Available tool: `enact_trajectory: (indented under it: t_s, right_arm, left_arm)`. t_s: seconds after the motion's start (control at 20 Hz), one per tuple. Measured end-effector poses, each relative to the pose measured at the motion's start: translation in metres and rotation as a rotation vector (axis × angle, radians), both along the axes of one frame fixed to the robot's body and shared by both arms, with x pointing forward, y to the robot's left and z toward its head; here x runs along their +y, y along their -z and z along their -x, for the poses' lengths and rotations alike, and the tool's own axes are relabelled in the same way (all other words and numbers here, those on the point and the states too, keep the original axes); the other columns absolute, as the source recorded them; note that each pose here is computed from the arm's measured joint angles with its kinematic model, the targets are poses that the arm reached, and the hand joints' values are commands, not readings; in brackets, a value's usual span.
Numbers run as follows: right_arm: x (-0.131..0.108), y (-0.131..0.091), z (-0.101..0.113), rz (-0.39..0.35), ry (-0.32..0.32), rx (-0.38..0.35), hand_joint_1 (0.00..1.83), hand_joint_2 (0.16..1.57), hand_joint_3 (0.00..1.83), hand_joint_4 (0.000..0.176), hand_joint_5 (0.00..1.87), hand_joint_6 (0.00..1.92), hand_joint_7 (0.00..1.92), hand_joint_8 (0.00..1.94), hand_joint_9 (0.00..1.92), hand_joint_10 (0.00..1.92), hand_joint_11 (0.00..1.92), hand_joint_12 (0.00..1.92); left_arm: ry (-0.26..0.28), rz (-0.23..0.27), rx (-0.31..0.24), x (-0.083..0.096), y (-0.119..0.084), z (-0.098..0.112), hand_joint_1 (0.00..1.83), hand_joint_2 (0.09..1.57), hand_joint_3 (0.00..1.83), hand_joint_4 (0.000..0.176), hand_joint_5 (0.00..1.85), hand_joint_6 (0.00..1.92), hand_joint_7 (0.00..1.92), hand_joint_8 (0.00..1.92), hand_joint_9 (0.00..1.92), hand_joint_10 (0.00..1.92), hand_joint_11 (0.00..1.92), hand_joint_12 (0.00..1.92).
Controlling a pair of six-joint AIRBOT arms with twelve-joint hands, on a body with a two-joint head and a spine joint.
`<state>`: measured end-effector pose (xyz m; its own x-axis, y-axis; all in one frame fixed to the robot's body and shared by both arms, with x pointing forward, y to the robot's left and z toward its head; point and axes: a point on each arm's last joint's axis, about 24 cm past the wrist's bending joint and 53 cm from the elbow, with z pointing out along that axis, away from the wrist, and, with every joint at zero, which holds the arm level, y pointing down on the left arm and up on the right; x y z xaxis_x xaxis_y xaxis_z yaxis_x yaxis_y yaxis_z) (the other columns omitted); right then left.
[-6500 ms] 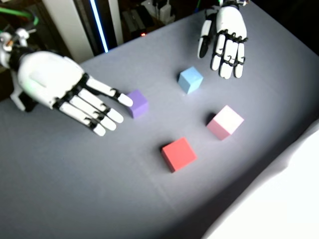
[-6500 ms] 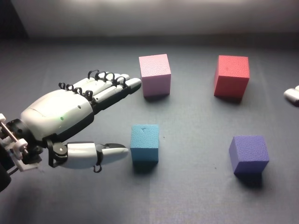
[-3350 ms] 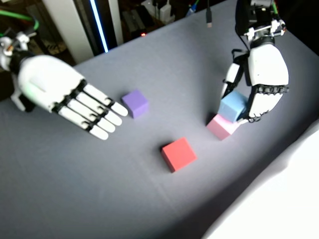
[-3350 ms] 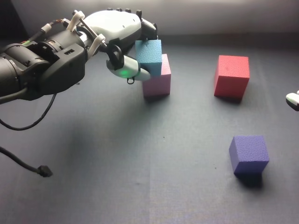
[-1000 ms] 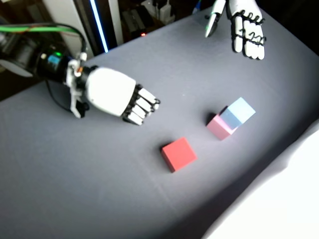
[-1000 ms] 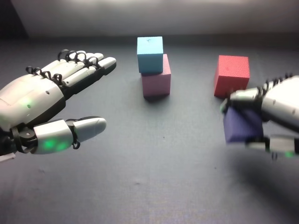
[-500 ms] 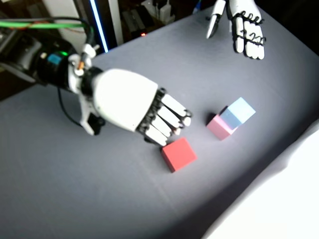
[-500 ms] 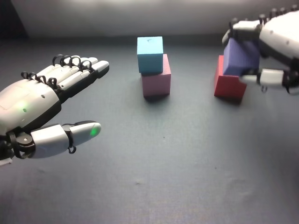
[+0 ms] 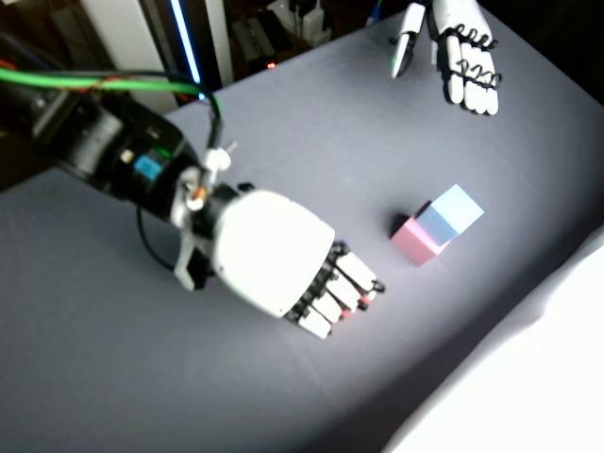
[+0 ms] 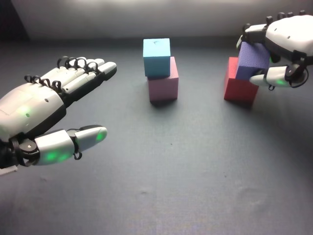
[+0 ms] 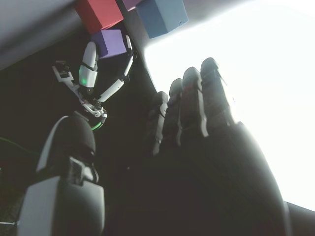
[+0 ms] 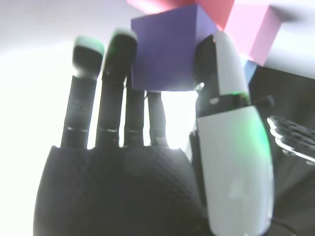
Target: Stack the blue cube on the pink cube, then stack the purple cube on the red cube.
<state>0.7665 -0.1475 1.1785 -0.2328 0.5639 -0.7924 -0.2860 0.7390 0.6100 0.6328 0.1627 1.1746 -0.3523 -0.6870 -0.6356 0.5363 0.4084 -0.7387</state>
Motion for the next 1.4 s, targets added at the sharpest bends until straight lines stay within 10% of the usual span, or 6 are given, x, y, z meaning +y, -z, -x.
enact_trajectory:
  t_s: [0.2,0.55,0.65,0.75,1.2,1.4]
  right_arm:
    - [0.002,0.006,0.001,0.013,-0.009,0.021,0.83,1.27,0.0,0.007,0.01,0.04,0.06,0.06,0.01,0.67,0.0,1.38]
    - [0.013,0.003,0.009,-0.008,-0.027,0.019,0.65,1.22,0.0,0.162,0.0,0.0,0.0,0.0,0.0,0.41,0.0,1.56]
    - [0.017,-0.008,0.02,-0.025,-0.04,-0.013,0.57,1.21,0.0,0.096,0.0,0.0,0.0,0.0,0.0,0.05,0.0,1.02]
    - [0.009,-0.03,0.039,-0.026,-0.039,-0.098,0.44,1.22,0.0,0.13,0.0,0.0,0.0,0.0,0.0,0.0,0.0,0.02]
    - [-0.032,-0.039,0.136,-0.079,-0.055,-0.255,0.29,1.2,0.0,0.176,0.0,0.0,0.0,0.0,0.0,0.0,0.0,0.0]
    - [-0.051,-0.046,0.159,-0.109,-0.017,-0.308,0.29,1.19,0.0,0.127,0.0,0.0,0.0,0.0,0.0,0.0,0.0,0.0]
  left_arm:
    - [0.003,0.005,-0.005,0.0,-0.002,0.001,0.31,1.35,0.0,0.051,0.0,0.0,0.0,0.0,0.0,0.0,0.0,0.0]
    - [-0.002,0.011,-0.006,0.001,-0.003,0.0,0.34,1.31,0.0,0.049,0.0,0.0,0.0,0.0,0.0,0.0,0.0,0.0]
    - [-0.01,0.022,-0.007,0.004,-0.002,0.002,0.35,1.3,0.0,0.047,0.0,0.0,0.0,0.0,0.0,0.0,0.0,0.0]
    - [-0.028,0.039,0.013,0.01,0.003,0.004,0.3,1.3,0.0,0.058,0.0,0.0,0.0,0.0,0.0,0.0,0.0,0.0]
    - [-0.094,0.092,0.016,0.031,0.003,0.014,0.39,1.29,0.0,0.052,0.0,0.0,0.0,0.0,0.0,0.0,0.0,0.0]
    - [-0.088,0.127,-0.026,0.032,-0.01,0.022,0.46,1.3,0.0,0.097,0.0,0.0,0.0,0.0,0.0,0.0,0.0,0.0]
